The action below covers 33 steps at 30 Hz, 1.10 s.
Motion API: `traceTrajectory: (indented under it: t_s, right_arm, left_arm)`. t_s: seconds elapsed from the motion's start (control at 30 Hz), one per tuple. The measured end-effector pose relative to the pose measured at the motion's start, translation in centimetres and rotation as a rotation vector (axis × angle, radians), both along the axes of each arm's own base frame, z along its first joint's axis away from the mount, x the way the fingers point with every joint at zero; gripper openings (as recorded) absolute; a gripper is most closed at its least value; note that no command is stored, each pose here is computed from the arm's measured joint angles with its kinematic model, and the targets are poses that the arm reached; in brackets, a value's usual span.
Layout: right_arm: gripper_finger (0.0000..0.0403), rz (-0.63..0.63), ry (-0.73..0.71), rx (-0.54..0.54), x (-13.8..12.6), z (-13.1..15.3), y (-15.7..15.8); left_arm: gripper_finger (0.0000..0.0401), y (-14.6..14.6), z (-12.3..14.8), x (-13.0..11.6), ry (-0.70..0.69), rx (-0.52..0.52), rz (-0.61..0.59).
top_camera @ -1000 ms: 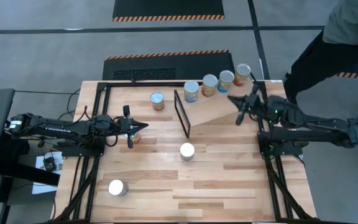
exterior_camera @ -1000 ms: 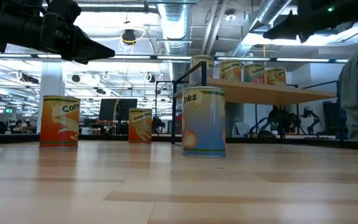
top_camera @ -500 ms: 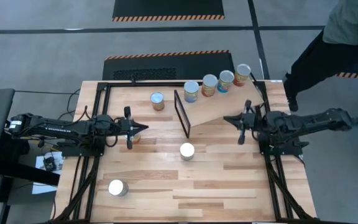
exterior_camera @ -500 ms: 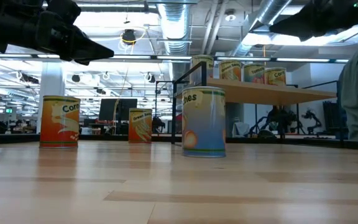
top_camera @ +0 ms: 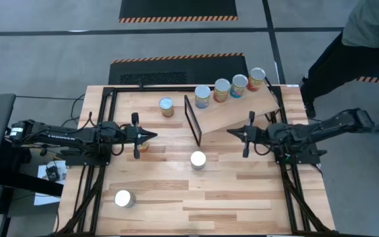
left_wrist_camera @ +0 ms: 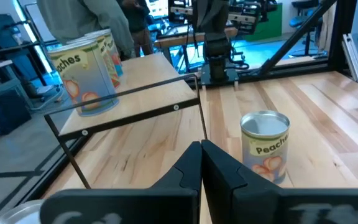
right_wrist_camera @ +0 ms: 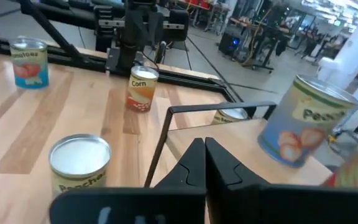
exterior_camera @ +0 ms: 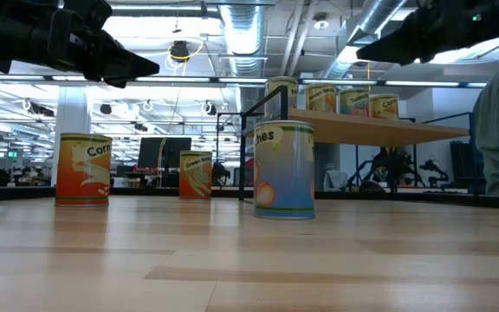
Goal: Pick and place cans onto a shelf
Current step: Put the canned corn aligned with the other canned corn on the shelf
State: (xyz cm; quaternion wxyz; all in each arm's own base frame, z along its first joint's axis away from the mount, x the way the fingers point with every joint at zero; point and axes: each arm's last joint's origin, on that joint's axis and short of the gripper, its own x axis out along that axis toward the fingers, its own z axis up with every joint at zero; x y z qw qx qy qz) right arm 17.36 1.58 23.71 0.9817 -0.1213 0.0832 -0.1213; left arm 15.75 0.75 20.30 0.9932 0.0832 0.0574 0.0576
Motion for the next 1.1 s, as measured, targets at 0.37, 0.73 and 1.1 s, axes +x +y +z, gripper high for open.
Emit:
traceTrajectory:
  t_s: [0.37, 0.73, 1.1]
  right_arm:
    - [0.0009, 0.060, -0.200, -0.009, -0.8, -3.7, -2.6]
    - [0.0032, 0.057, -0.210, 0.028, -2.3, -4.4, -2.7]
    - [0.0028, 0.050, -0.115, 0.014, -2.2, -5.3, -2.8]
  left_arm:
    - [0.0000, 0.0, 0.0, 0.0, 0.004, 0.005, 0.000]
    - [0.0000, 0.1, 0.0, 0.0, 0.002, -0.004, 0.027]
    - [0.0000, 0.1, 0.0, 0.0, 0.001, -0.014, 0.028]
